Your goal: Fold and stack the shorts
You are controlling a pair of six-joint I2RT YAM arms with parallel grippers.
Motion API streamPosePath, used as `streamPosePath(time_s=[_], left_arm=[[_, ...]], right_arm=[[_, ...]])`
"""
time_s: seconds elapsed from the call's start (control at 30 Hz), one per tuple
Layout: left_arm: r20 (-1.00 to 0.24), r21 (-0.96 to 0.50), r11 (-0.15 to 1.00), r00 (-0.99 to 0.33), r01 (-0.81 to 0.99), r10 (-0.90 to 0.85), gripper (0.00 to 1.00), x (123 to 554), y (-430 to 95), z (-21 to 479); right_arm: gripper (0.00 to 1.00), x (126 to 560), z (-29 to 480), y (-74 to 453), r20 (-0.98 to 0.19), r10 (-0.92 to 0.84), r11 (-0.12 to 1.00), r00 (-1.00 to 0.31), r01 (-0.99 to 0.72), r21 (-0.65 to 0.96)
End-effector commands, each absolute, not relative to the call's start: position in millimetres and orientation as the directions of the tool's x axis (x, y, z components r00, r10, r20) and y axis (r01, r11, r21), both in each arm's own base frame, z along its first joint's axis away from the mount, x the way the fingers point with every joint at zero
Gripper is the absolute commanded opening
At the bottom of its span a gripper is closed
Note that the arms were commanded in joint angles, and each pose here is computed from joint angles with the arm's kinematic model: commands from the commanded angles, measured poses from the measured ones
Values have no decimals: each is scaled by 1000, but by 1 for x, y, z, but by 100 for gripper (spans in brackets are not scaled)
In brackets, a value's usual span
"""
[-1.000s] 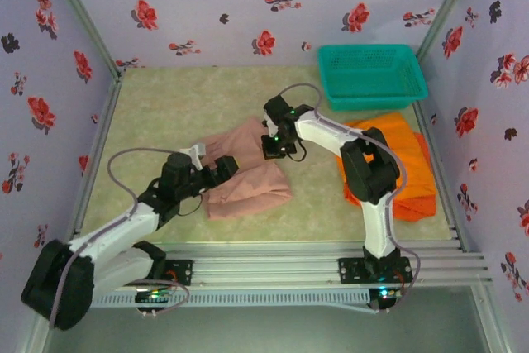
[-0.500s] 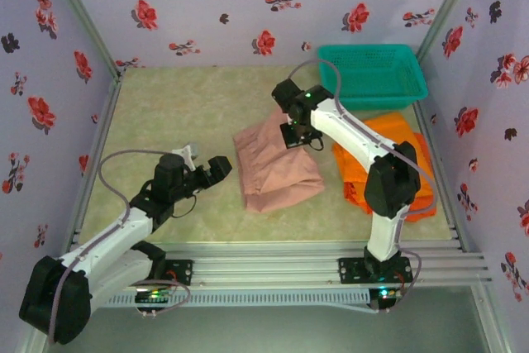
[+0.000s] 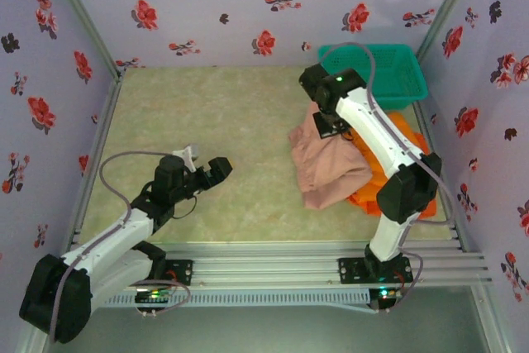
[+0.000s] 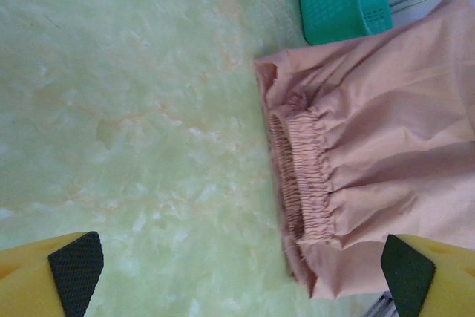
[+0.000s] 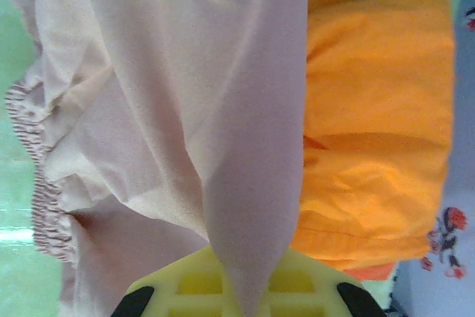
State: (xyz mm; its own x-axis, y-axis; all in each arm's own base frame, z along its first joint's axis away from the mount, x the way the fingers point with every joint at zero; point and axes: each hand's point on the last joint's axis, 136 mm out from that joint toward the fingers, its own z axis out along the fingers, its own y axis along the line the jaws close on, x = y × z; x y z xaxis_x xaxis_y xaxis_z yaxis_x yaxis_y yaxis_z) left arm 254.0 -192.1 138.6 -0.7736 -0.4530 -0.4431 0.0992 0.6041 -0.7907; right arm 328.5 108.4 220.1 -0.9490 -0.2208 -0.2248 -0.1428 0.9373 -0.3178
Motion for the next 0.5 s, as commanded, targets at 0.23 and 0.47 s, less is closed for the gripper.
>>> streamPosePath(time_s=[0.23,0.47], left_arm=[[-437,-803,587,-769,102,-466,99,255,-191,137],[-435,-803,588,-769,95,-469,100,256,-189,136]], right_arm=[[0,324,263,53,-235,-221,888,-946,-96,-450],[0,324,282,19,-227,-207,843,-952,-56,-535]])
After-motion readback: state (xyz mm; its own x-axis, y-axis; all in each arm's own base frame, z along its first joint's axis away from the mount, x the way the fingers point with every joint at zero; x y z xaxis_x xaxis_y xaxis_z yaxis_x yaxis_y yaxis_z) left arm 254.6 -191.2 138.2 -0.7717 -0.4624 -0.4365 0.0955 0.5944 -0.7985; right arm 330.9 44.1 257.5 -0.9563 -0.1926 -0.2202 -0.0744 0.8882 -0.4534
